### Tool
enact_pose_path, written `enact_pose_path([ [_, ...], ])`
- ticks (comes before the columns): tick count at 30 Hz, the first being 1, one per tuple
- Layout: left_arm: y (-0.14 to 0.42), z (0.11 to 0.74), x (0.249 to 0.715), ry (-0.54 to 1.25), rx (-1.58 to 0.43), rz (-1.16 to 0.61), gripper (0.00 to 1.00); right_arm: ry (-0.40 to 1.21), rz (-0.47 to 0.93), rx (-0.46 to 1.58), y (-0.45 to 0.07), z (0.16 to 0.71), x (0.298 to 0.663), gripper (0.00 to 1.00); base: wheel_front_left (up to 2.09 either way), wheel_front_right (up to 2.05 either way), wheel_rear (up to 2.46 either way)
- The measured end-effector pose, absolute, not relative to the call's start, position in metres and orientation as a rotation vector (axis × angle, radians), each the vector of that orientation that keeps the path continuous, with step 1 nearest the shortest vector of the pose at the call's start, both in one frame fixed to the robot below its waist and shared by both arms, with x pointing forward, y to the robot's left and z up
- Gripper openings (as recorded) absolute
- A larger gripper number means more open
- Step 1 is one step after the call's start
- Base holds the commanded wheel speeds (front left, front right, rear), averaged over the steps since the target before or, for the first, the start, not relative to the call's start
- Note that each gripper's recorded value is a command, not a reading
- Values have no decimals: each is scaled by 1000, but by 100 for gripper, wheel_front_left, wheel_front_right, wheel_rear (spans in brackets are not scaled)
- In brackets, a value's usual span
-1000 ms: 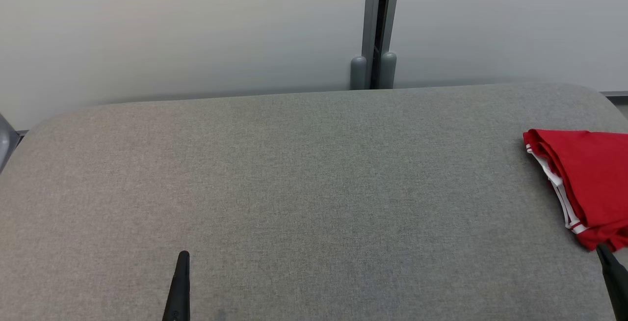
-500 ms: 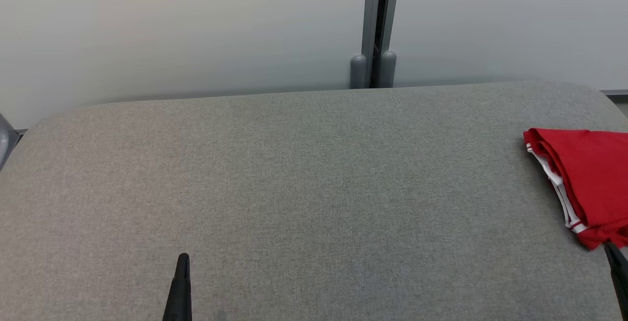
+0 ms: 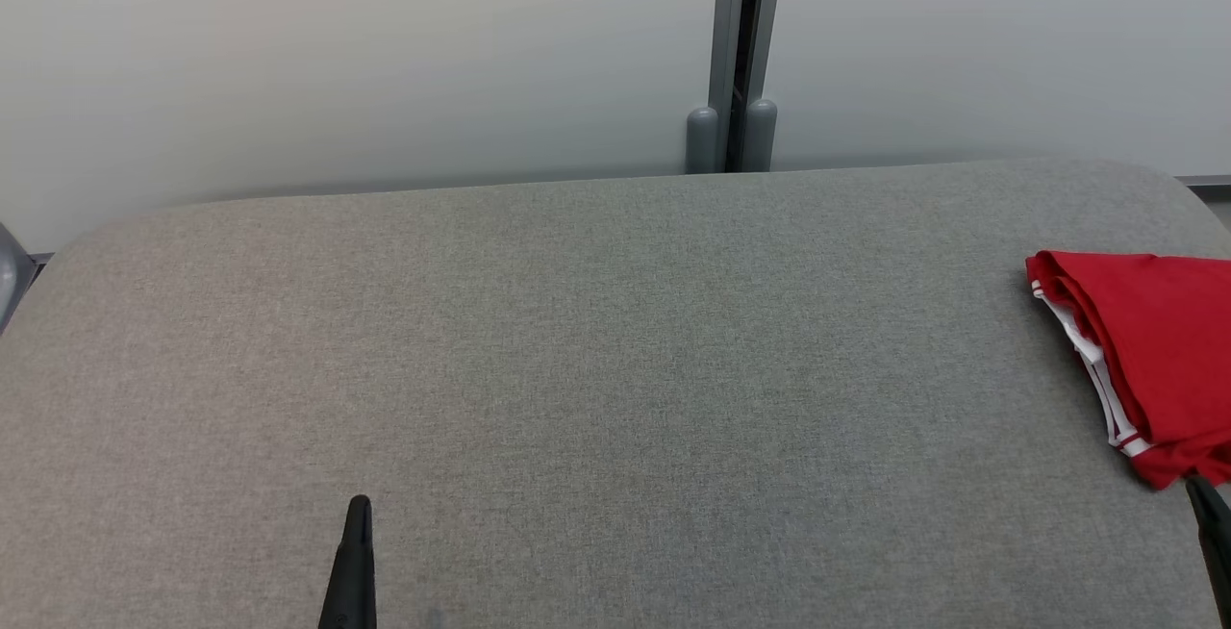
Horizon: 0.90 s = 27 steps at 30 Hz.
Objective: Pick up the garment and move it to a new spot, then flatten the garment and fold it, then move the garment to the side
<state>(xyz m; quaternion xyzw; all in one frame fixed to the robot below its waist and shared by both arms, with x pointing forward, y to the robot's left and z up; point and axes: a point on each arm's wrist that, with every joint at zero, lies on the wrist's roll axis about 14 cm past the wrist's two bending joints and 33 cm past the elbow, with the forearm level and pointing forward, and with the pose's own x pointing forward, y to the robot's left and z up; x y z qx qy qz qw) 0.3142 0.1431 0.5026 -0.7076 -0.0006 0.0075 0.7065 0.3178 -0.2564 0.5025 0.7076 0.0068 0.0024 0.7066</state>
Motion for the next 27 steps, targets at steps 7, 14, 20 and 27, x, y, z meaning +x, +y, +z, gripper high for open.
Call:
enact_pose_path([
  [7, 143, 503, 314, -1, -1572, 16, 0, 15, 5, 1572, -257, 503, 318, 0, 0, 0, 0],
  [14, 143, 503, 314, -1, -1573, 17, 0, 14, 5, 1572, -257, 503, 318, 0, 0, 0, 0],
  [20, 143, 503, 314, -1, -1573, 17, 0, 14, 4, 1573, -257, 502, 318, 0, 0, 0, 0],
  [27, 143, 503, 314, -2, -1573, 17, 0, 15, 5, 1573, -257, 502, 318, 0, 0, 0, 0],
])
